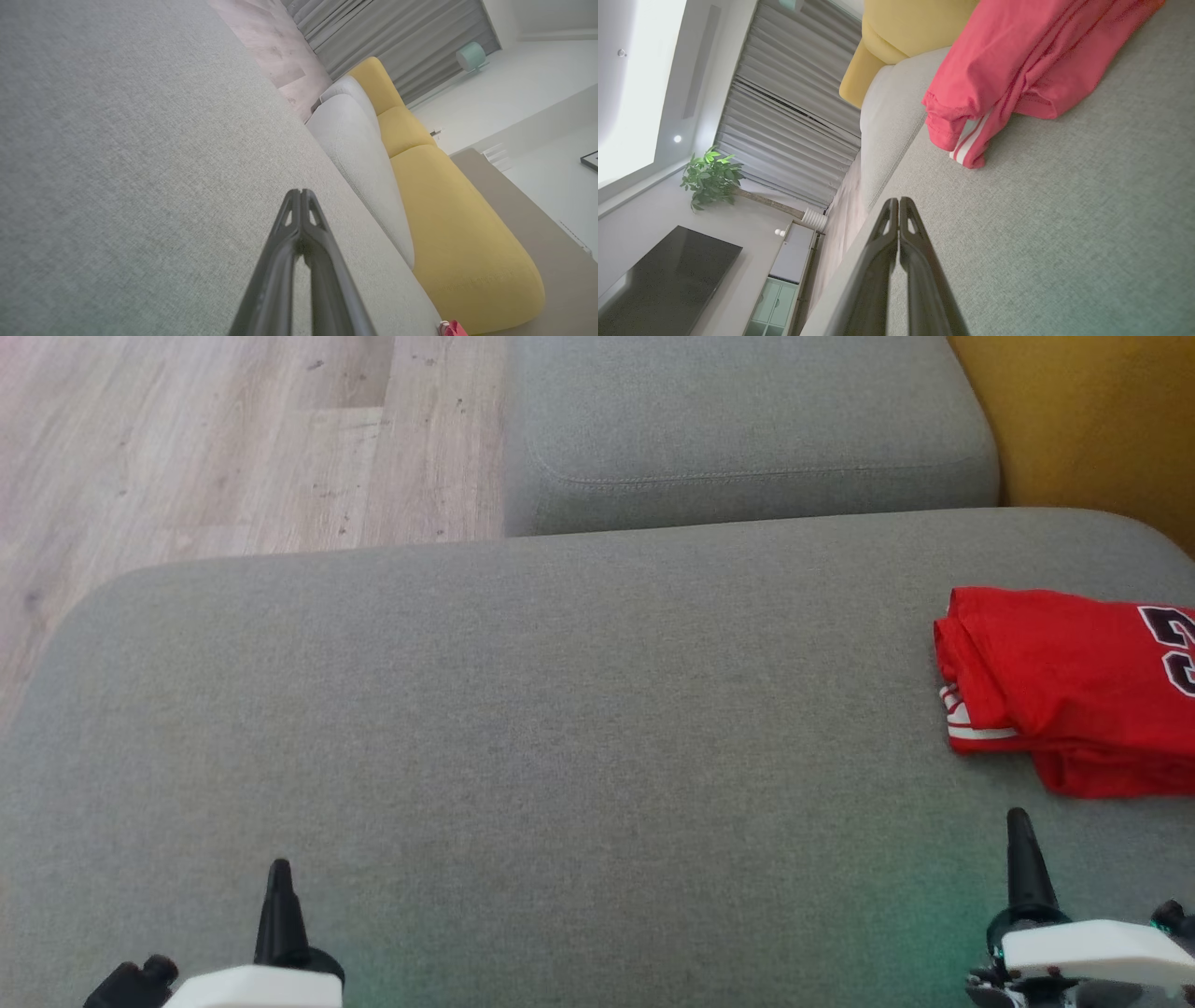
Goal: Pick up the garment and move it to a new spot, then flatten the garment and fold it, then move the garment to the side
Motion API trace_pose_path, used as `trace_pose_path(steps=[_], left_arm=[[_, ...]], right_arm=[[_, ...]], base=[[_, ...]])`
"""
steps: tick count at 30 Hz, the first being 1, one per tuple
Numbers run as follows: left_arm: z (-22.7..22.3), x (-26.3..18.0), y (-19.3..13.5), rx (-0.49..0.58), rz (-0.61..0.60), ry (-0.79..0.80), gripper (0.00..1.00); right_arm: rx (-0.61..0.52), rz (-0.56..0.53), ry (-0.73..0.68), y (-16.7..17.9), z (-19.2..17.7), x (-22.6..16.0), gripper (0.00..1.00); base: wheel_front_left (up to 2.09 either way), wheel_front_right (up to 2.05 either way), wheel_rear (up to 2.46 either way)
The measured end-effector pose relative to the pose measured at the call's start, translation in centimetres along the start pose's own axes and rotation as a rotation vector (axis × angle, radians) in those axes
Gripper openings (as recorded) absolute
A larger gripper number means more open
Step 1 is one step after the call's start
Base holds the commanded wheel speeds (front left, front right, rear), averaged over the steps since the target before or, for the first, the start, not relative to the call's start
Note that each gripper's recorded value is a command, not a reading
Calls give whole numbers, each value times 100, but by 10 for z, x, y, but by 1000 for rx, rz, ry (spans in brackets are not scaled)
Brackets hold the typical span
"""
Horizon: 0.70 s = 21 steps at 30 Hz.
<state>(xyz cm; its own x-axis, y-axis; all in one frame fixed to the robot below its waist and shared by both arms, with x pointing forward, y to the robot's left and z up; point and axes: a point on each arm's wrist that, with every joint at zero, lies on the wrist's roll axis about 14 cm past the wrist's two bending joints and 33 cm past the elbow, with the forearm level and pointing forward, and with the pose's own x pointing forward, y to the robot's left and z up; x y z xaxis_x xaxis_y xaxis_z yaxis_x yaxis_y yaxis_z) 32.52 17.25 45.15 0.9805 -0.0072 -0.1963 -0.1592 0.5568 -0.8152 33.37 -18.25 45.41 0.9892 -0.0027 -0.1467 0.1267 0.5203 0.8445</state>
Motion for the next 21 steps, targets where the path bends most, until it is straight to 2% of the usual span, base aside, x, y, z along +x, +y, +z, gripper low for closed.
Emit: trace_pose_path(steps=[21], left_arm=[[11, 17, -3, -255, -17, 3, 0]], right_arm=[[243, 2, -15, 3, 12, 15, 0]], base=[[0, 0, 0]])
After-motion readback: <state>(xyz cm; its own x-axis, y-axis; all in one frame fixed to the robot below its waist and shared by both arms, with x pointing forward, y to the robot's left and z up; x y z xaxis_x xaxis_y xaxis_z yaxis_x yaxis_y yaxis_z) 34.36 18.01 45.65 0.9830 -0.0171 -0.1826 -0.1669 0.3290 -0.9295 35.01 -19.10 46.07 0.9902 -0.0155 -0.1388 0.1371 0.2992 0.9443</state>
